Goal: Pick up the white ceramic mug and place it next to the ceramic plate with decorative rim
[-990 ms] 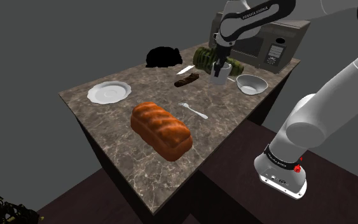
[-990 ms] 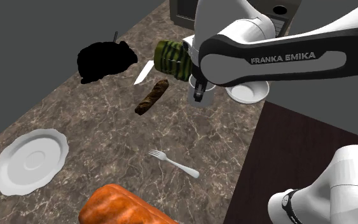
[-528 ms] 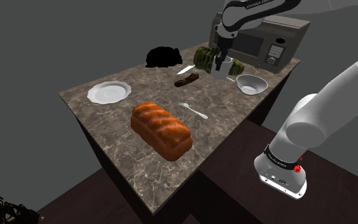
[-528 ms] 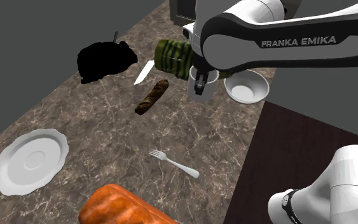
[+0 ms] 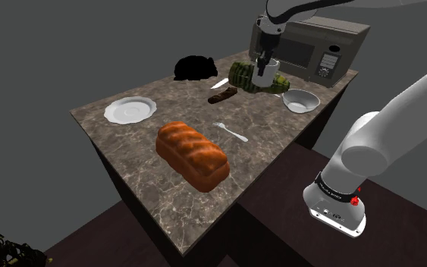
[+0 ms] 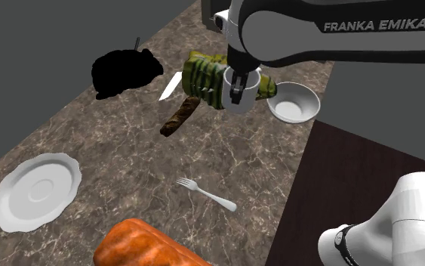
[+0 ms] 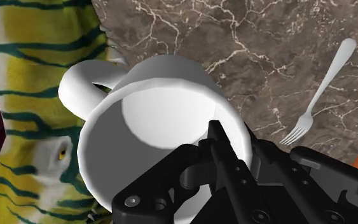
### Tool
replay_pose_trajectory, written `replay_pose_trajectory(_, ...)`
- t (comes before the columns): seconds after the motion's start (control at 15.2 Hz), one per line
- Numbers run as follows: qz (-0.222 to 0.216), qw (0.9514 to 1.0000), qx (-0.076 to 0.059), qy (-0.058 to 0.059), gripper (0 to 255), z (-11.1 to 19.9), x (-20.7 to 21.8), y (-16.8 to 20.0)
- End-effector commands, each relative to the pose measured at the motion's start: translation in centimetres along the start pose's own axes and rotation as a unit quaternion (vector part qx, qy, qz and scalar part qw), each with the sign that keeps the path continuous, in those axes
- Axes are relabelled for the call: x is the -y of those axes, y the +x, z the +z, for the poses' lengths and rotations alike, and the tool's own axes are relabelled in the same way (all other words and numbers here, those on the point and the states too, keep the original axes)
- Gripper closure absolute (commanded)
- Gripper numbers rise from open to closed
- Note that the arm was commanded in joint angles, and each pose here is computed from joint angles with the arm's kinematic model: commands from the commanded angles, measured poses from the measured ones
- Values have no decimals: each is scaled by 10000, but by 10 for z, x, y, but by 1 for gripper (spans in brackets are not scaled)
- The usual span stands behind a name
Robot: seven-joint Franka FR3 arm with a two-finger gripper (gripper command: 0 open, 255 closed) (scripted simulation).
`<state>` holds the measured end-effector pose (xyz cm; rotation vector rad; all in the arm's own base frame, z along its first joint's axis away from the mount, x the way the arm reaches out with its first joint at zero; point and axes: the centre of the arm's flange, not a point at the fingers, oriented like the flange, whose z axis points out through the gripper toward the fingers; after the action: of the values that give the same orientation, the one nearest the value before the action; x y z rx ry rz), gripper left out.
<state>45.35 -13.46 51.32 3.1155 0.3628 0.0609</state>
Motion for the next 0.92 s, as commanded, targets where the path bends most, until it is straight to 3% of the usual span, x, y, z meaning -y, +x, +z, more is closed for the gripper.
replay_pose_trajectory(0.0,7,10000,-10,-10,255,-3,13,15)
replay_pose_trajectory(0.86,7,10000,-10,-10,255,0,132,139)
